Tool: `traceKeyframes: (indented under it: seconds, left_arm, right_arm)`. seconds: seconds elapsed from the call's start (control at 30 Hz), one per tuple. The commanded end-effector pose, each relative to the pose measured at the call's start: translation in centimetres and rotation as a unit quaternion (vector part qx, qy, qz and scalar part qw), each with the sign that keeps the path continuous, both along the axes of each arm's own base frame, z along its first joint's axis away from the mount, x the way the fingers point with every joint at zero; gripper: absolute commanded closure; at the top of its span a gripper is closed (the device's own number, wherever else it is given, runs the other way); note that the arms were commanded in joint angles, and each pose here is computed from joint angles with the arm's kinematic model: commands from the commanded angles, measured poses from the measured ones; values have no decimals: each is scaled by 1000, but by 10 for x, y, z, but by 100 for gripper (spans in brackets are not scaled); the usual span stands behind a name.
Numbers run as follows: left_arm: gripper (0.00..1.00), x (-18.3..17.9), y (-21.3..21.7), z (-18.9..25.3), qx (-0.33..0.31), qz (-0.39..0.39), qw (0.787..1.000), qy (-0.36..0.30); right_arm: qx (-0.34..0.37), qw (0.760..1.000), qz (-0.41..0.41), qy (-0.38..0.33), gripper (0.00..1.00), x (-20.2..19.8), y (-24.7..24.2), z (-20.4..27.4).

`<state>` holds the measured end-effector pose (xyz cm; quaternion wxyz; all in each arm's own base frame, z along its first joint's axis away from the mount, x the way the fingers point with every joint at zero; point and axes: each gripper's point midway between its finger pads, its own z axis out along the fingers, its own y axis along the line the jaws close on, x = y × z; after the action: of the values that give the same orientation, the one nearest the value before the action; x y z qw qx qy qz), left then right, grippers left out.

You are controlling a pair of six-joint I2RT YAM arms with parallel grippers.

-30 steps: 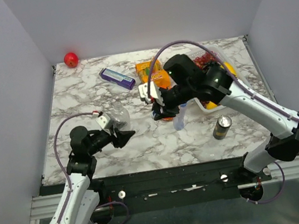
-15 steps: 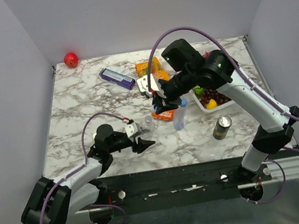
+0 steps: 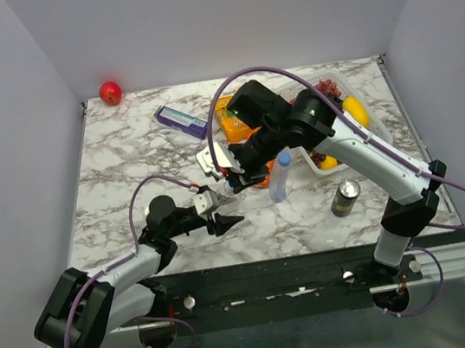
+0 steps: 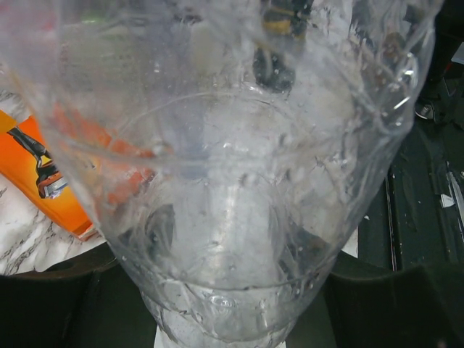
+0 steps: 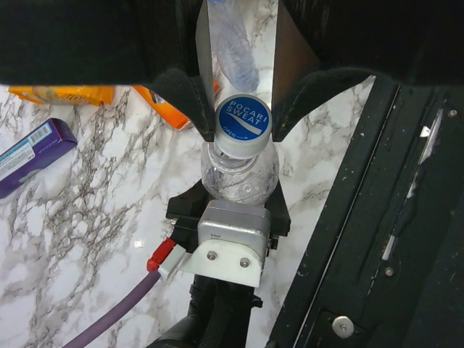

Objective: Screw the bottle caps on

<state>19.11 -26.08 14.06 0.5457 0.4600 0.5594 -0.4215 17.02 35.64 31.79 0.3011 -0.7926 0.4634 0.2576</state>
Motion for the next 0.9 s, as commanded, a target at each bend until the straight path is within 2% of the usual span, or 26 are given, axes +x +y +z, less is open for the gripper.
traceKeyframes:
  seconds: [0.0,0.3,0.6,0.87]
  left_arm:
    - [100,-6,-1,5,-6,-10,1000,-24]
    - [100,-8,-1,1,7,-17,999,-43]
    - [100,-1,3,5,-4,13,997,-78]
    - [100,8,6,14,-23,46,997,-66]
  right_arm:
    - [-76,997,2,25,67,-10,-21,-25]
    - [-114,993,3,12,67,-3,-24,-41]
    - [-145,989,5,20,65,-5,-34,-57]
    - [-174,983,-42,45,64,0,-34,-70]
